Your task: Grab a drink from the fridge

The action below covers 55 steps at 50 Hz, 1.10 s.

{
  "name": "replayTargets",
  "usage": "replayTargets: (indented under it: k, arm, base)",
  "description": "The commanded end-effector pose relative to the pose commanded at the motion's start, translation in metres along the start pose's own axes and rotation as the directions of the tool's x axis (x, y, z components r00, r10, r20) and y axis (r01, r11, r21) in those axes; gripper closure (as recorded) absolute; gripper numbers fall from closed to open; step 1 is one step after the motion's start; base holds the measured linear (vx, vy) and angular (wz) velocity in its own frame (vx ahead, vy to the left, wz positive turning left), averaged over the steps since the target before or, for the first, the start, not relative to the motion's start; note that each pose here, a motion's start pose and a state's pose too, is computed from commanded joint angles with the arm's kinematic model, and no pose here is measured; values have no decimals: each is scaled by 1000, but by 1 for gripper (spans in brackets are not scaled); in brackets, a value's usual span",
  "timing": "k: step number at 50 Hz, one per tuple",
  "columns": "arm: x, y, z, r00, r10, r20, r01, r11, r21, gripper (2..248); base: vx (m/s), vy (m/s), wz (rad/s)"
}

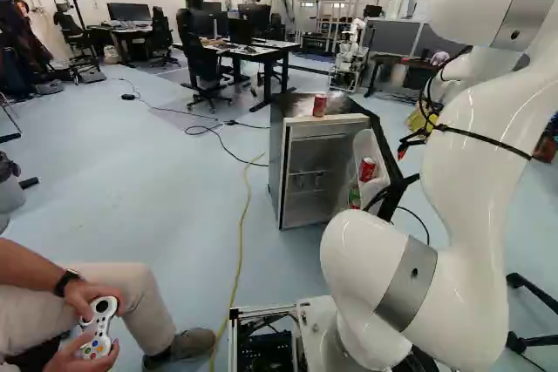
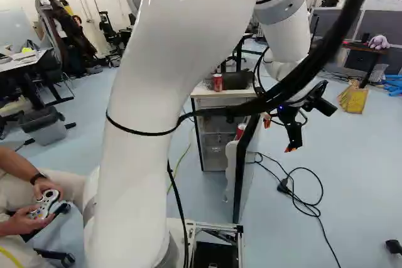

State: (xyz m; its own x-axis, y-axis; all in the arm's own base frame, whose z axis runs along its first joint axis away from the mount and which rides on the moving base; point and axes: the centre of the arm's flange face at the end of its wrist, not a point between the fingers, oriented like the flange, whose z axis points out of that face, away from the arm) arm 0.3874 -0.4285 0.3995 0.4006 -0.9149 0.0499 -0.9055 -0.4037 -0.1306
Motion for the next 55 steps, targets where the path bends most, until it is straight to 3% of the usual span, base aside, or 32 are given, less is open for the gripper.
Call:
replayTargets:
  k: [55]
  arm:
    - [-81,-15,-1,996,-68,50,69,998,-12,3]
  base:
    - [0,0,0]
